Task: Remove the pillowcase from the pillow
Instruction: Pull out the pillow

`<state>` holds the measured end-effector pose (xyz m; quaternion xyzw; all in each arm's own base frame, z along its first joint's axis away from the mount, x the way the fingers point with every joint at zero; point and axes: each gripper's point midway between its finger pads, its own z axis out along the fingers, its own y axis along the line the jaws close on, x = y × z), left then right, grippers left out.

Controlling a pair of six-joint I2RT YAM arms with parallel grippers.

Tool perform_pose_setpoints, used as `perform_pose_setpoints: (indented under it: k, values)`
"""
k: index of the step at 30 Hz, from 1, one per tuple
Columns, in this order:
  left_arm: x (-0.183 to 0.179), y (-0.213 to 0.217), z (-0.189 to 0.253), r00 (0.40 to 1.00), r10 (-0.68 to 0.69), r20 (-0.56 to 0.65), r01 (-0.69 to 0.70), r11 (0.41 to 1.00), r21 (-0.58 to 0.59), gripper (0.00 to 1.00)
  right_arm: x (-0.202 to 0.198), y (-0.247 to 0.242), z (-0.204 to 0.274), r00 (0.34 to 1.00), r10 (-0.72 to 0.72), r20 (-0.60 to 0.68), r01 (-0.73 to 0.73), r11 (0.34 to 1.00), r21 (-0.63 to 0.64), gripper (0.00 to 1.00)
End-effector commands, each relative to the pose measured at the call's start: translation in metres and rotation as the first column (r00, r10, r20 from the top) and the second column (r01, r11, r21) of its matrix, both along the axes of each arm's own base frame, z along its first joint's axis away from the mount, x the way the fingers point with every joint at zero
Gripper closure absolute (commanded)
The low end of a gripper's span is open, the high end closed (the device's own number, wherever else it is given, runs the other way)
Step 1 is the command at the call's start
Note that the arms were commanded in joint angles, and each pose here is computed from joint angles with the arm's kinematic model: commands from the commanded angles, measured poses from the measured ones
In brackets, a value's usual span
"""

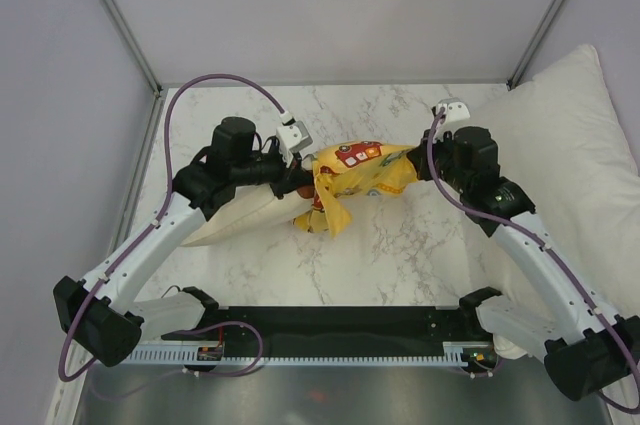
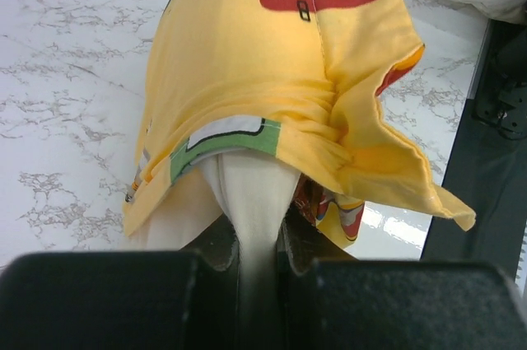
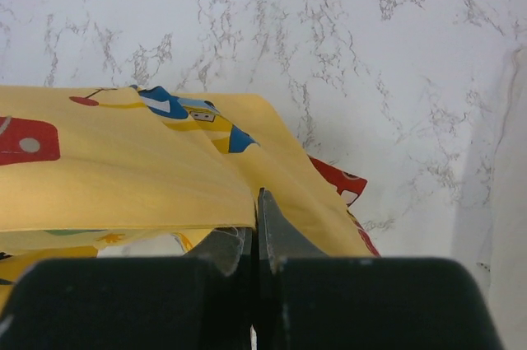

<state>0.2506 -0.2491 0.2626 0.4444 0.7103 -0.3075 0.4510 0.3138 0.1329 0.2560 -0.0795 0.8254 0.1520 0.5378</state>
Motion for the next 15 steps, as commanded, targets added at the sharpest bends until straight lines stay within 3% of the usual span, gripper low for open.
perform_pose_setpoints:
  k: [1, 15]
  values:
    - [-0.001, 0.032, -0.001, 0.992, 0.125, -0.035, -0.122, 0.990, 0.063, 0.98, 0.033, -0.111, 0.025, 0.895, -0.429, 0.123, 0.440, 0.894, -0.082, 1.00]
    - [0.005, 0.040, -0.002, 0.987, 0.158, -0.027, -0.155, 0.985, 0.074, 0.98, 0.061, -0.173, 0.038, 0.835, -0.537, 0.120, 0.541, 0.841, 0.006, 1.00]
